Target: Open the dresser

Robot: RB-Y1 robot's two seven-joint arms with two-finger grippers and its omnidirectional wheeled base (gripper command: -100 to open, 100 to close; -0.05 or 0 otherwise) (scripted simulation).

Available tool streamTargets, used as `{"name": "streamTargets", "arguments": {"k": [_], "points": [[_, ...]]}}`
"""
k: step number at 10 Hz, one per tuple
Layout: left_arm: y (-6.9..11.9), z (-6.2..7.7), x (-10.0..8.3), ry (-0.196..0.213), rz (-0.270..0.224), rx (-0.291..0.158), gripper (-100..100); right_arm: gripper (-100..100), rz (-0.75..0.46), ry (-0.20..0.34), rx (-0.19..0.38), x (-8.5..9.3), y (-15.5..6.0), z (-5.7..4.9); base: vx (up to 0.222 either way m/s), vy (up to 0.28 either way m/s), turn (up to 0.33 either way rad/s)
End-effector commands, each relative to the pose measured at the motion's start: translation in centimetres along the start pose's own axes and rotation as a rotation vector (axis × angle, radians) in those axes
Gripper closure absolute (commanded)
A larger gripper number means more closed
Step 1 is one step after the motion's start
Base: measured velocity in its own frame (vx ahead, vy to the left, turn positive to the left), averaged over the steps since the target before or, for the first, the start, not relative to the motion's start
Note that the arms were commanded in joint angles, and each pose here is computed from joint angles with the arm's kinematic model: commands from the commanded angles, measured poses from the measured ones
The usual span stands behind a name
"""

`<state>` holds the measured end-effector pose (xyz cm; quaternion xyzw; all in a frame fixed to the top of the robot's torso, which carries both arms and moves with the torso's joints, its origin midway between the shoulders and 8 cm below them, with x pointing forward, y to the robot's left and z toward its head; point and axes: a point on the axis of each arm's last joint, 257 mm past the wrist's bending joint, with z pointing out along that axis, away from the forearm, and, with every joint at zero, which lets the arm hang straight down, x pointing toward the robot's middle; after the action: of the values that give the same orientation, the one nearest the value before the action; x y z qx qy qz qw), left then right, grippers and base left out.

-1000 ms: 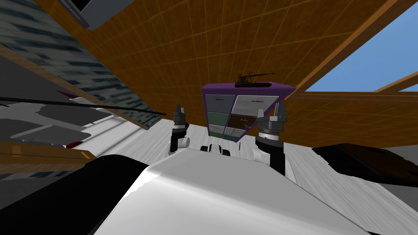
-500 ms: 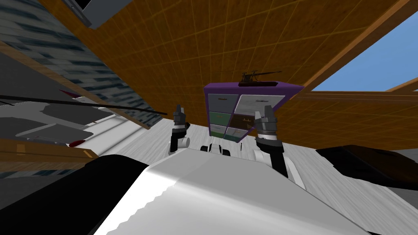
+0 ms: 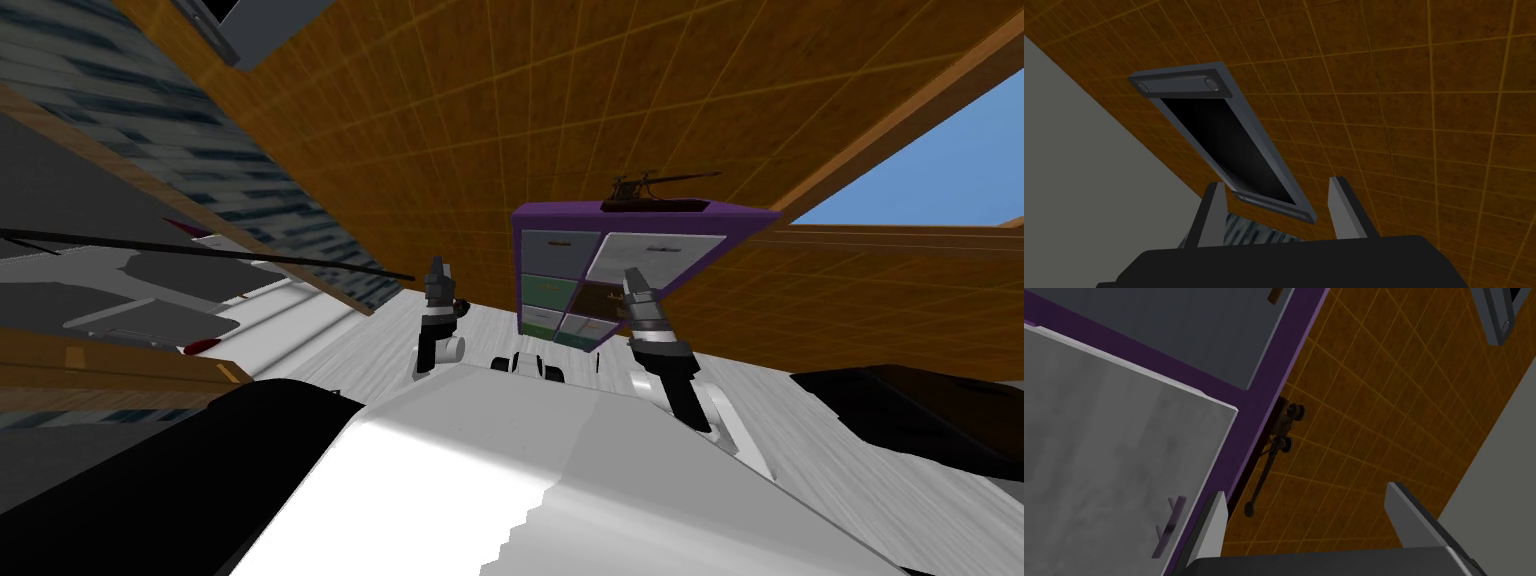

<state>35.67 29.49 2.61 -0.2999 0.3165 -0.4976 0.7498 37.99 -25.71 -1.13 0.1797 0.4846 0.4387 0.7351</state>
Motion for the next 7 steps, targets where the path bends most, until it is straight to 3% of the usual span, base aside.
{"name": "streamTargets", "arguments": {"k": [1,7], "points": [[0.0,0.0,0.0,0.0,0.0,0.0,0,-100,-0.115,0.041,0.034,0.3,-1.5,0.0,0.006,0.067,0.029],[0.0,0.0,0.0,0.0,0.0,0.0,0,-100,-0.406,0.132,0.114,0.2,-5.4,-0.7,0.012,0.081,0.031]]}}
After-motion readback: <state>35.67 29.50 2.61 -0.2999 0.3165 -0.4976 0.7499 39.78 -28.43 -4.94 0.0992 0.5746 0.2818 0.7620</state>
